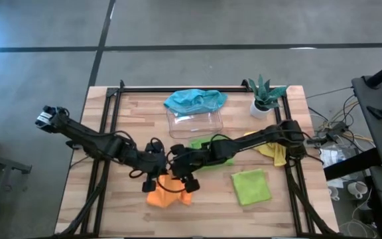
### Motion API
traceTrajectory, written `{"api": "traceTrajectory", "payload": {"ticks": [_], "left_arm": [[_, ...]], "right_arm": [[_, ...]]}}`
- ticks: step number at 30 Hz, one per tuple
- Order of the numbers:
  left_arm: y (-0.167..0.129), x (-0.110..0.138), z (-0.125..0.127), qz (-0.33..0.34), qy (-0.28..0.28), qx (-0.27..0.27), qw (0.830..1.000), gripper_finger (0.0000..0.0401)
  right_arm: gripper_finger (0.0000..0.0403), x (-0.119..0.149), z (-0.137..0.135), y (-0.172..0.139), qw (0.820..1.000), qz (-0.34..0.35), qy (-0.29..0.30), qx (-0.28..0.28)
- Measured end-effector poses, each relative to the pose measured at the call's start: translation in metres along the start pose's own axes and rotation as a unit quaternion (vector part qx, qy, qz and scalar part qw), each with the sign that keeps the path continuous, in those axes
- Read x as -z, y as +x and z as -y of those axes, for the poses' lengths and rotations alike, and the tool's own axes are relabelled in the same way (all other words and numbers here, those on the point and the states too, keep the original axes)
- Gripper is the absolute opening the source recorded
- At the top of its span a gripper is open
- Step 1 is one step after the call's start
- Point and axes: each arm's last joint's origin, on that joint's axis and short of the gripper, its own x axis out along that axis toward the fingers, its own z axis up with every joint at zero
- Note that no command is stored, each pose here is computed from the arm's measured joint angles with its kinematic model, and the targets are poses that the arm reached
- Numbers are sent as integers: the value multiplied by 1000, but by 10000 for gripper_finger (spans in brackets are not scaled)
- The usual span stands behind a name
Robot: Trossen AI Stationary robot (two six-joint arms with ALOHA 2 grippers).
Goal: Fold microfiber towels
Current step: Fold the orange microfiber cloth
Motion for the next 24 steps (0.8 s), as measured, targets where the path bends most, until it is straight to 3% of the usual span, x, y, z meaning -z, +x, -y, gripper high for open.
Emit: {"api": "traceTrajectory", "payload": {"ticks": [8,11,15,17,24], "left_arm": [[0,0,-2,5,11,-18,1000,0],[0,0,-2,6,12,-18,1000,0],[-2,-2,-1,11,18,-18,1000,0],[-4,-2,-1,14,13,-17,1000,1],[1,5,-2,11,-43,-17,999,66]], "right_arm": [[147,-7,0,-6,1000,17,5,-11],[111,-7,0,-6,1000,18,12,-11],[31,-6,1,-6,1000,16,13,-11],[17,-7,1,-8,1000,13,10,-4],[9,1,-8,-52,992,-100,-44,59]]}}
